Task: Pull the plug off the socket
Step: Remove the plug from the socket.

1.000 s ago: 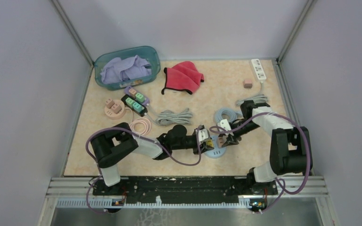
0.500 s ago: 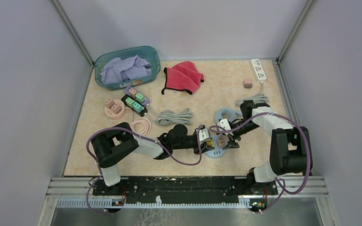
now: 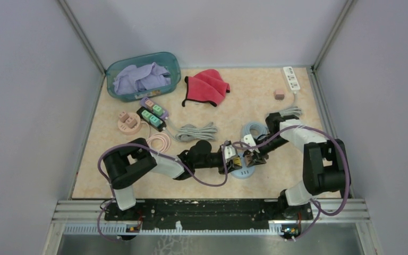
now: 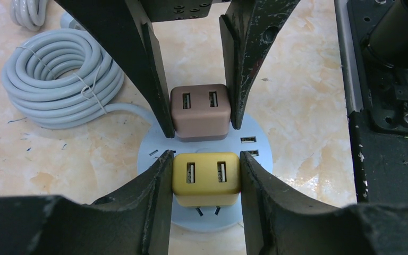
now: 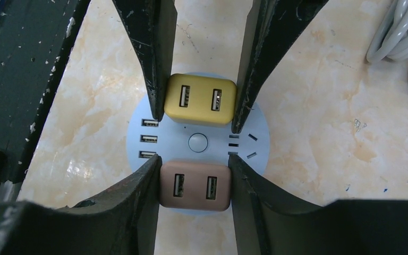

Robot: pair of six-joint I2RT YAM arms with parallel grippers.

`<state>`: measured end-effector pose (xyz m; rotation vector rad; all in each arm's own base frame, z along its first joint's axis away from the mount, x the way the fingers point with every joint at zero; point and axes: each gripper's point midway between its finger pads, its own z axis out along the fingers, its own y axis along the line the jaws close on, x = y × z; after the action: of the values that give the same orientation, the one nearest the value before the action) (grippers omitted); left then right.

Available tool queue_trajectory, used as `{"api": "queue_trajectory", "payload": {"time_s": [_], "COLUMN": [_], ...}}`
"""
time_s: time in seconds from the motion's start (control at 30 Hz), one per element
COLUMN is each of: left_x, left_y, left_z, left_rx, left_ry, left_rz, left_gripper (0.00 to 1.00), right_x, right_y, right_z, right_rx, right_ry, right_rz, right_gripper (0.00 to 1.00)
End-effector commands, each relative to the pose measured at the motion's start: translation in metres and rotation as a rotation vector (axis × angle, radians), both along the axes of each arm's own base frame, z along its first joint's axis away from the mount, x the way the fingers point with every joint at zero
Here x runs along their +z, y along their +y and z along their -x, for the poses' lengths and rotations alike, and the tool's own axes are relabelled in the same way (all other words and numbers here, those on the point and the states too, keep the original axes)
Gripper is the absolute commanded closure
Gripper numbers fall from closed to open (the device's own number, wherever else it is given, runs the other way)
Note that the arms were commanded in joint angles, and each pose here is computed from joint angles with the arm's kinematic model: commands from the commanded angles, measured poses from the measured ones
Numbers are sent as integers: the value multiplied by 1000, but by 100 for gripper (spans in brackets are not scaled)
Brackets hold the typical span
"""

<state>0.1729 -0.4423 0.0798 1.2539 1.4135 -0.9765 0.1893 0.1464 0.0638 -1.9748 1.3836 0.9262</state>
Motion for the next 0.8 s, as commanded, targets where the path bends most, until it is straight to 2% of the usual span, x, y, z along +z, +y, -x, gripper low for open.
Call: {"api": "queue_trajectory", "payload": {"time_s": [0.0,0.4,0.67,0.77], "left_x": [-6,-10,-13,-14], "left_y": [-5,-6,-7,-8], "left_z": [4,3,3,3], "left_rx": [-26,-21,-24,-25], "left_ry": [12,19,29,31], "left_rz": [-9,-27,-39,-43], "left_gripper": [100,100,100,100], "right_x": [15,37,41,52], "right_y": [6,-5,27,35], "right_z": [-7,-27,-4,-5], "right_rx": [-3,-147,-10,-13], "right_ry": [-8,36,19,33], "right_rz": [-12,-108,-175,-234], "right_gripper": [88,99,100,100]}}
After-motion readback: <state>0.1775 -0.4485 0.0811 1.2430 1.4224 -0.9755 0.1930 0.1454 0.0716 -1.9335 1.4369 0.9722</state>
